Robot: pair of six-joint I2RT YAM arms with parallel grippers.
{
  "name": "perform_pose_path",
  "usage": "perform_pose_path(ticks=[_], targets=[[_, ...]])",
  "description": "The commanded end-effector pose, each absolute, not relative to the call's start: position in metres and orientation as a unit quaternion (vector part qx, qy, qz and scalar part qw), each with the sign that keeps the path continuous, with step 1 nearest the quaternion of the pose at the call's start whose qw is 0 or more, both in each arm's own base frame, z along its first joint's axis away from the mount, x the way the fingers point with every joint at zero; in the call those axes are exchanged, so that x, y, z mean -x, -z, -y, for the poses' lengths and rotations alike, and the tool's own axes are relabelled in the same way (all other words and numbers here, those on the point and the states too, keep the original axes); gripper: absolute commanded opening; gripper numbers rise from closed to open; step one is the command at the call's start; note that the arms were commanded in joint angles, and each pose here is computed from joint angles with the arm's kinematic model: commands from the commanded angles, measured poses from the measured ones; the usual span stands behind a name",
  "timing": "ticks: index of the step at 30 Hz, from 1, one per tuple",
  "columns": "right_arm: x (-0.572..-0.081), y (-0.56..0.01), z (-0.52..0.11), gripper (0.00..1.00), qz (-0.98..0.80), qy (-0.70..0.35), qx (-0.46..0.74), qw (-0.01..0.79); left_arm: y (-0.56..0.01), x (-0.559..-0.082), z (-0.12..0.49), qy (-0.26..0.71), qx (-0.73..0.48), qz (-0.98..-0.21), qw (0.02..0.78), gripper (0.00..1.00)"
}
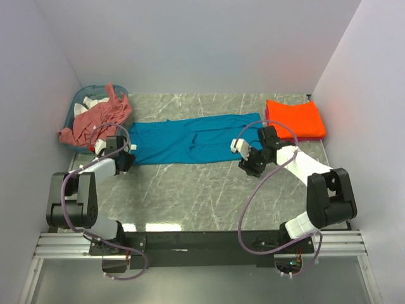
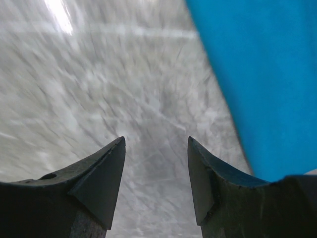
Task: Fold and stack the t-shirts
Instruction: Fold the tshirt
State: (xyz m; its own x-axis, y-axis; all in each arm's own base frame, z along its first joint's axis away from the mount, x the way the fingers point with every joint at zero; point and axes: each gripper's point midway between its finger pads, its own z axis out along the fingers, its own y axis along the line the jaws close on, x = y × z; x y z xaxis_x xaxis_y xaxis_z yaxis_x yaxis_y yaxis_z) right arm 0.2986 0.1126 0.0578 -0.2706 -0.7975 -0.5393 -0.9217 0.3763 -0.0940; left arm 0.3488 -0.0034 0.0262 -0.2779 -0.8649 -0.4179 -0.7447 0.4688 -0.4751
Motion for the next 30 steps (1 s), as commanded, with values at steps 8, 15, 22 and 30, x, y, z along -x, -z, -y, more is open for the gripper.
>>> perform_pose_path(ticks=[8, 15, 22, 30], targets=[[-0.368, -0.046, -0.065, 0.61, -0.718, 0.081, 0.635, 0.272, -0.038, -0.361, -0.009, 0.084, 0.491, -0.798, 0.338, 0.31], [-0.385, -0.033, -0.049, 0.61, -0.719, 0.123, 0.637, 0.248, -0.036, -0.363, -0.007, 0.09, 0.487, -0.803, 0.332, 0.3], [-0.395, -0.015, -0.039, 0.43, -0.723, 0.137, 0.64, 0.223, -0.036, -0.363, -0.008, 0.093, 0.486, -0.803, 0.332, 0.29], [-0.365, -0.014, -0.032, 0.0, -0.729, 0.109, 0.641, 0.214, -0.035, -0.357, -0.009, 0.091, 0.486, -0.805, 0.327, 0.27]])
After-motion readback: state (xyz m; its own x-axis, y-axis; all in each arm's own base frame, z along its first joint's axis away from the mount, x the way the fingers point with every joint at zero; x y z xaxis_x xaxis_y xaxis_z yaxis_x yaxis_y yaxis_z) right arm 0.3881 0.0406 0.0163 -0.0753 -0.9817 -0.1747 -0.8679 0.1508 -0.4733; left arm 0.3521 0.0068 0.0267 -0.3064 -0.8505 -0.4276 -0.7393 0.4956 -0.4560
